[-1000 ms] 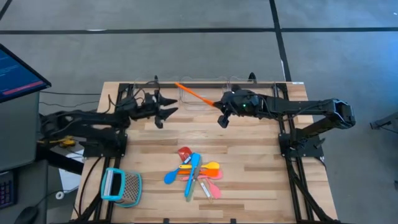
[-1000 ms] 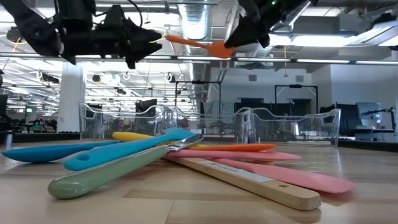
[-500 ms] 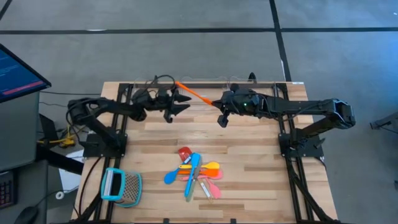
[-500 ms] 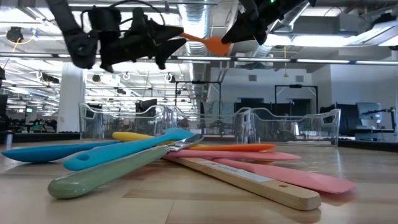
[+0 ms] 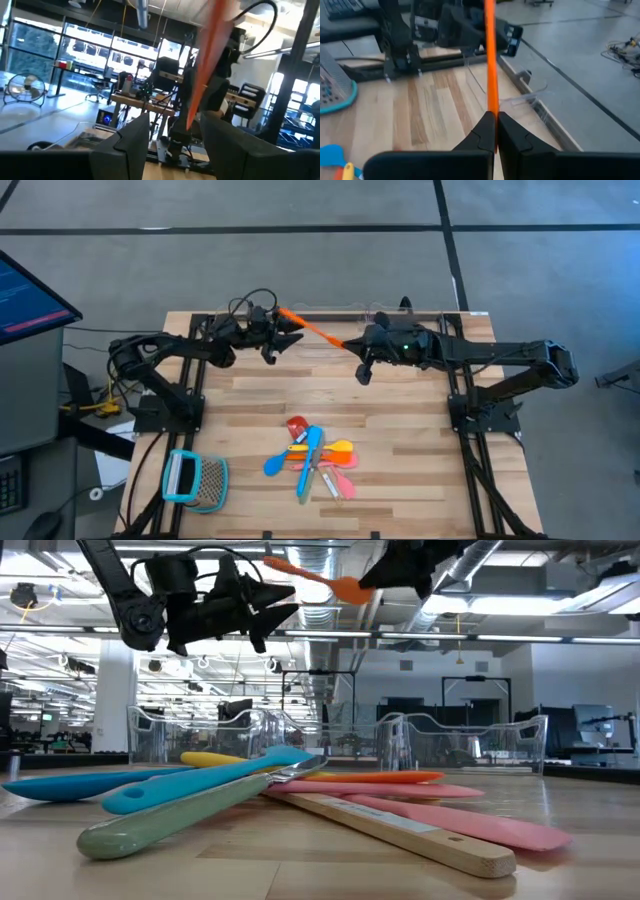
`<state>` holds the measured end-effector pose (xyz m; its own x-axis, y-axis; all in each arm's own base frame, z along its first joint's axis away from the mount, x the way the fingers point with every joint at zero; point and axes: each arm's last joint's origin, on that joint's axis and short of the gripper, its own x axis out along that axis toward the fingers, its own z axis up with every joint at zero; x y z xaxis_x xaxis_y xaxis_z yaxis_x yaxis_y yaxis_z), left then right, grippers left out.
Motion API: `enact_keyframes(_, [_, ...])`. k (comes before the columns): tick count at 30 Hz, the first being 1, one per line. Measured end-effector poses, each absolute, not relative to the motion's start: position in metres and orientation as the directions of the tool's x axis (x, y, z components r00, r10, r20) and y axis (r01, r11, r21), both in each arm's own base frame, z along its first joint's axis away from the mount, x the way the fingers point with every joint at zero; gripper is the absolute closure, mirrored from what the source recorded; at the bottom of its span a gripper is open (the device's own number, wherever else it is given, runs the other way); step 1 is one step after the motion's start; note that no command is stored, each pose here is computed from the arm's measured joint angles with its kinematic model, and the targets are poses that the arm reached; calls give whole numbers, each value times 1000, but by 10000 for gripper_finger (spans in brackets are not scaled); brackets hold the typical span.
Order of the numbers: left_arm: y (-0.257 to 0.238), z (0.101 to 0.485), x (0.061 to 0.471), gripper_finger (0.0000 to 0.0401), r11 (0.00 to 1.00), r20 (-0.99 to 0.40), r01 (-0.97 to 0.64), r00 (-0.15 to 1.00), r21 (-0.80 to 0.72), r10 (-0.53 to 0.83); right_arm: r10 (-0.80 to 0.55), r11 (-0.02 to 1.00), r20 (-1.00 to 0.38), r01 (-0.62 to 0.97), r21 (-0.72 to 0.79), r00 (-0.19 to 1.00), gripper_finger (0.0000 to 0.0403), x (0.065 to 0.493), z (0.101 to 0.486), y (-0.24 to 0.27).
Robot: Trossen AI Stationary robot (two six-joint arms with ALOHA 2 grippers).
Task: Pick & Place Kitchen Items
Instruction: Put the right orange spatula into the middle transparent bin
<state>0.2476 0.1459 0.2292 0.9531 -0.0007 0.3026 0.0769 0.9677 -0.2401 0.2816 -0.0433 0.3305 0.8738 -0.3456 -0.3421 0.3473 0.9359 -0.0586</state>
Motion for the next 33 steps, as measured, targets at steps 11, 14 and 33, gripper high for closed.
enact_keyframes(11, [135,257,237,234,982,406,111,913,-154,-39,-314,947,-308,321,-32,898,403,274,340,-39])
enact_keyframes(14, [130,261,237,234,986,421,116,905,-117,-56,-316,946,-321,322,-34,893,403,277,337,-39])
enact_keyframes(33, [125,263,240,234,993,443,59,897,-101,-8,-301,951,-323,309,-25,897,403,281,334,-35])
